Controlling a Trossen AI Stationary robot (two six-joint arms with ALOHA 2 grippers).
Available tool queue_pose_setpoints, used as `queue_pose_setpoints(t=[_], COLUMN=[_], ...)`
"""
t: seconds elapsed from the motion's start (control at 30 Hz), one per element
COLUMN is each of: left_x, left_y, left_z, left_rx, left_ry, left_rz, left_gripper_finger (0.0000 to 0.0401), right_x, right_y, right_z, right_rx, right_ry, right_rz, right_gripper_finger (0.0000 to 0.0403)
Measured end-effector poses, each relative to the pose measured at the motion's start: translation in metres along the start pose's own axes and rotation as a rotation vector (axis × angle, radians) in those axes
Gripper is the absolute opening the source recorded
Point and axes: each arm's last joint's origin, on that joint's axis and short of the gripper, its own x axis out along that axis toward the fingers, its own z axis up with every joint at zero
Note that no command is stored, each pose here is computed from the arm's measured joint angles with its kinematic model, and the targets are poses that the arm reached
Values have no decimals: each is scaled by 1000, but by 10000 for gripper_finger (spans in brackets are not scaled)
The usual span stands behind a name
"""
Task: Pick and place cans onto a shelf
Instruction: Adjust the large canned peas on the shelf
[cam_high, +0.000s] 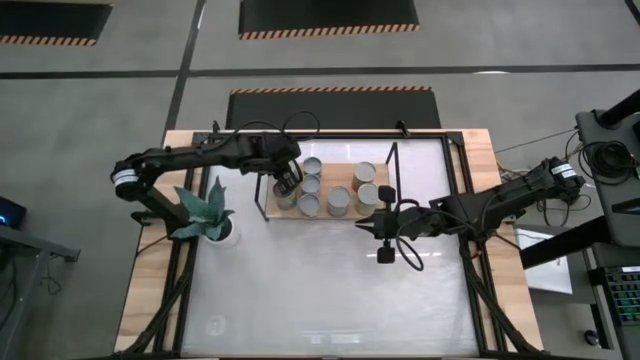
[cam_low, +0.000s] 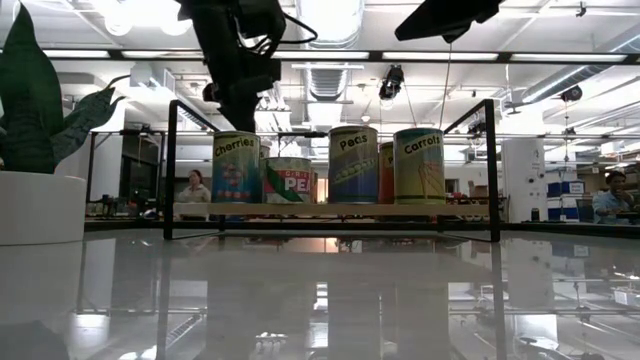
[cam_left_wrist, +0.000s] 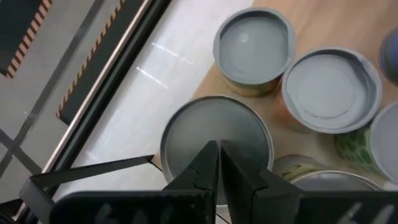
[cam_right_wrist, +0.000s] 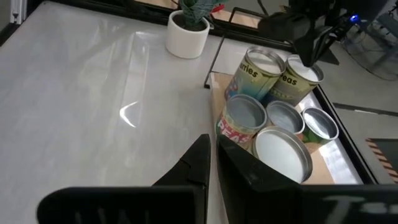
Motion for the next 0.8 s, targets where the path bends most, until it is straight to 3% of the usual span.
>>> queue_pose_setpoints(t=[0.8], left_x=[9], left_y=[-13], left_z=[-4], left_rx=[-7], left_ry=[56], left_rz=[5], left_gripper_finger=[0], right_x=[0], right_y=[0], right_z=[1], right_rx=[8], right_ry=[-10], right_rz=[0], right_gripper_finger=[18])
